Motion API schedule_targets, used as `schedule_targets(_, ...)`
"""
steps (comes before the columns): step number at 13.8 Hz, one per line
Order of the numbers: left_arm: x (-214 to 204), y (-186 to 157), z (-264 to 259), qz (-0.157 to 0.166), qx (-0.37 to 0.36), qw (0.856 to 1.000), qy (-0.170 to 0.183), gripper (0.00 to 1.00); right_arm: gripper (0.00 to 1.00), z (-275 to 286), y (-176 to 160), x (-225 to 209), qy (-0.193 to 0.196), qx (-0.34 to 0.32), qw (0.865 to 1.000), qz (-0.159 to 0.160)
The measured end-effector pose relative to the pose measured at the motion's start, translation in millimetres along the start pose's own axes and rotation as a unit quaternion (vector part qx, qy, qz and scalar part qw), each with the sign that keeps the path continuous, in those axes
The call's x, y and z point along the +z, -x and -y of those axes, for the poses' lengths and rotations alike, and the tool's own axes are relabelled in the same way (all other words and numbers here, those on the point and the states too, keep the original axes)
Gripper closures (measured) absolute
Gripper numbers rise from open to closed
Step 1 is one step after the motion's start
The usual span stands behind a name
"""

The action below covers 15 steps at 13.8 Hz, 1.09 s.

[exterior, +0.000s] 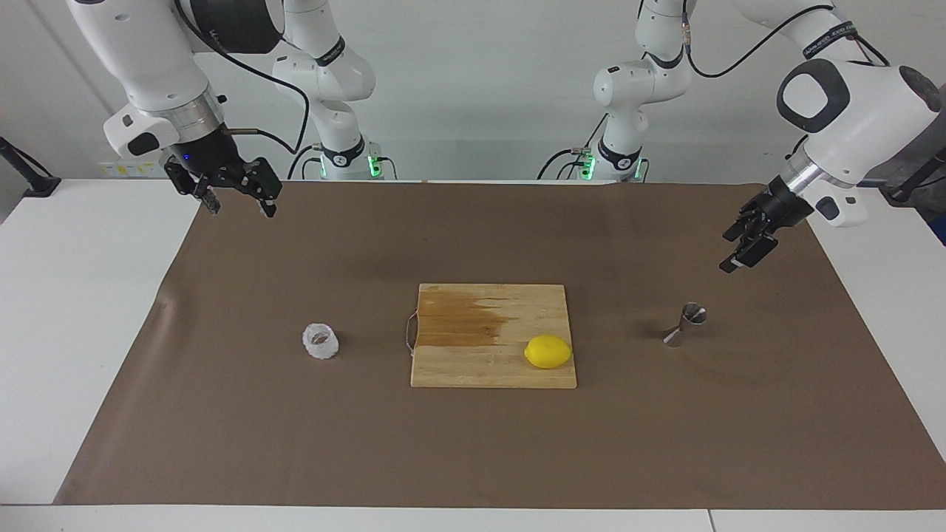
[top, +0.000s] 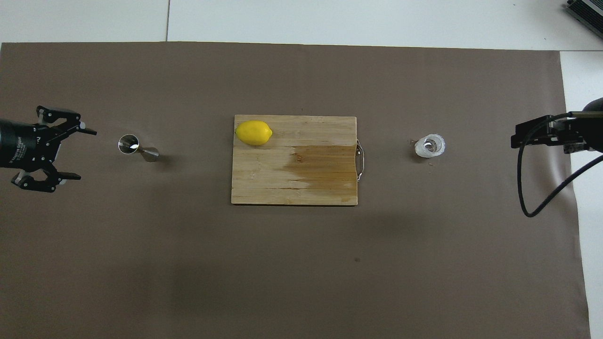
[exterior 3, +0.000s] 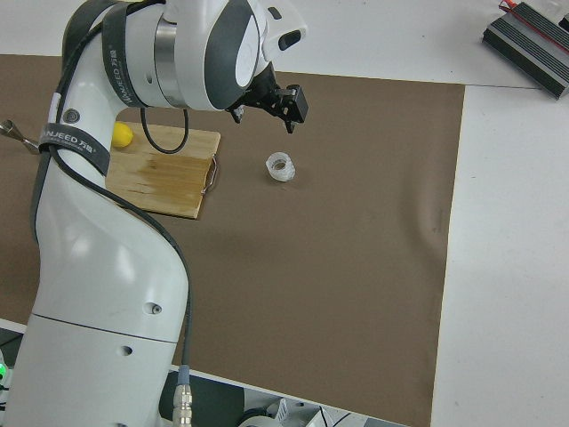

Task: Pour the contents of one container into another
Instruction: 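Open the left gripper and move it toward the silver metal cup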

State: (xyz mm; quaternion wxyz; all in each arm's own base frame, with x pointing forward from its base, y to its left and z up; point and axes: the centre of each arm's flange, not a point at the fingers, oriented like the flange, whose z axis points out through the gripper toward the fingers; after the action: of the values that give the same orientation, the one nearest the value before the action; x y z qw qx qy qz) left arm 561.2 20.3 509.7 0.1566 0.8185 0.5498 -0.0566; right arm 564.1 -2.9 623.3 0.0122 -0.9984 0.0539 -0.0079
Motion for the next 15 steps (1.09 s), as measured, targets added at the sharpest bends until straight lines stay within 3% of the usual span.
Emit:
schedule_targets(3,14,-7,3,-0.005,-0.119,0.992,0.043,0.00,0.00,0,0,0,0.000,0.000,1.000,0.000)
schedule_targets(5,25,-10,9,0.003,-0.161,0.985,0.060,0.00,0.00,0,0,0,0.000,0.000,1.000,0.000)
schedule_targets(11,15,-8,20,0.013,-0.185,0.981,0.055,0.00,0.00,0,0,0,0.000,0.000,1.000,0.000)
schedule_targets(15,5,-24,34,0.018,-0.204,0.978,0.047,0.00,0.00,0,0,0,0.000,0.000,1.000,0.000)
